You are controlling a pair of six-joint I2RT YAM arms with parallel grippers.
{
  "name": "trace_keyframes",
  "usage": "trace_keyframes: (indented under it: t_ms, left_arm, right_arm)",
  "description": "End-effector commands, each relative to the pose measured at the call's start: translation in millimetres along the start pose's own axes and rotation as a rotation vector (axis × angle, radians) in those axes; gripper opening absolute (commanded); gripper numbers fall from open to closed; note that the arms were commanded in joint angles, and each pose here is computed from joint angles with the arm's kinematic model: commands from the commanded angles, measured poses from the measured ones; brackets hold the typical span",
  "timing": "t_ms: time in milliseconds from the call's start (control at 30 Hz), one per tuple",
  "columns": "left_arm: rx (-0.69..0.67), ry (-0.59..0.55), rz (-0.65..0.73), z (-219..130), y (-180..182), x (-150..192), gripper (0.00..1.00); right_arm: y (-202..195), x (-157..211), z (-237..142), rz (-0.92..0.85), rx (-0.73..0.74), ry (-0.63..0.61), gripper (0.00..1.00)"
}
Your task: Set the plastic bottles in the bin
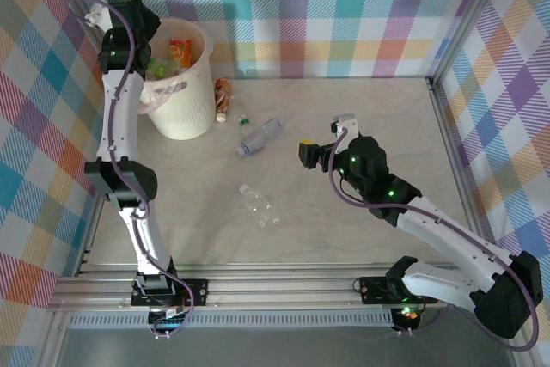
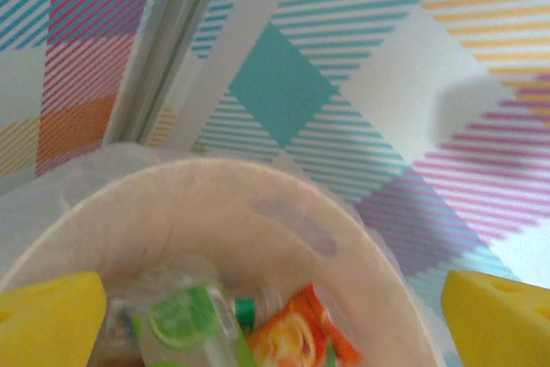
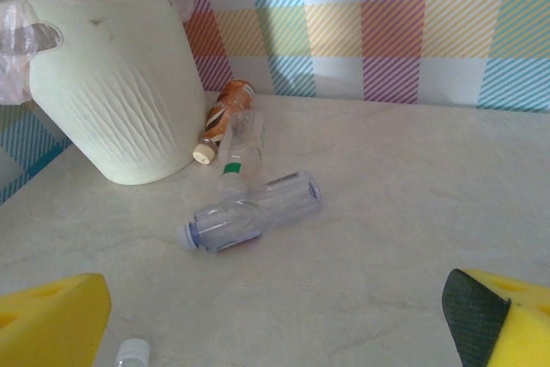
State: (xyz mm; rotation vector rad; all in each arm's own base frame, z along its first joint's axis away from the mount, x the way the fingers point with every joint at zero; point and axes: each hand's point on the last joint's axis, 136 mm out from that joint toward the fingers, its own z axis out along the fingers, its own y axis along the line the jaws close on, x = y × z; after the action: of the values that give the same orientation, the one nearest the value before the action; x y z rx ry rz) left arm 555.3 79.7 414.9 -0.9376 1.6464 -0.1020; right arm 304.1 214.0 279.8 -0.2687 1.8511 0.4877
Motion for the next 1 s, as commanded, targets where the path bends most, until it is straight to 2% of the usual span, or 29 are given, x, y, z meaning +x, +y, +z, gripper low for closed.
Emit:
trace_keyframes:
  t_ms: [0,167,300,467,700,833,967]
  left_arm:
    - [0.155,0.022,0.030,-42.7,-28.1,3.3,1.00]
    - [0.254,0.082,-0.006,-82.9,-16.3,33.8,1.00]
    - [0.255,0.179,0.017,-124.2,-1.2,68.7,1.00]
    - [0.173,0.321,0.073,-182.0,45.7,133.6,1.00]
    - [0.034,0.564,-0.007,-235.3,133.0,227.8,1.00]
    - [-0.006,0.723,0.023,-263.7,153.2,280.9,1.00]
    - [0.006,0.885,0.019,-286.3,152.6,339.1,1.00]
  right_arm:
    - [-2.9,-4.2,-3.6,0.034,0.014,-0.037,1.00]
    - [-5.8,-1.1,-2.9,0.041,0.021,-0.052,1.00]
    - [-10.0,5.1,-0.1,0.062,0.040,-0.048,1.00]
    - [-20.0,17.4,1.7,0.133,0.088,-0.030,1.00]
    - [-25.9,40.9,-4.4,0.299,0.115,0.055,1.00]
    - [-21.1,50.6,-5.5,0.376,0.082,0.077,1.00]
    - [-24.3,62.1,-4.2,0.406,0.097,0.099,1.00]
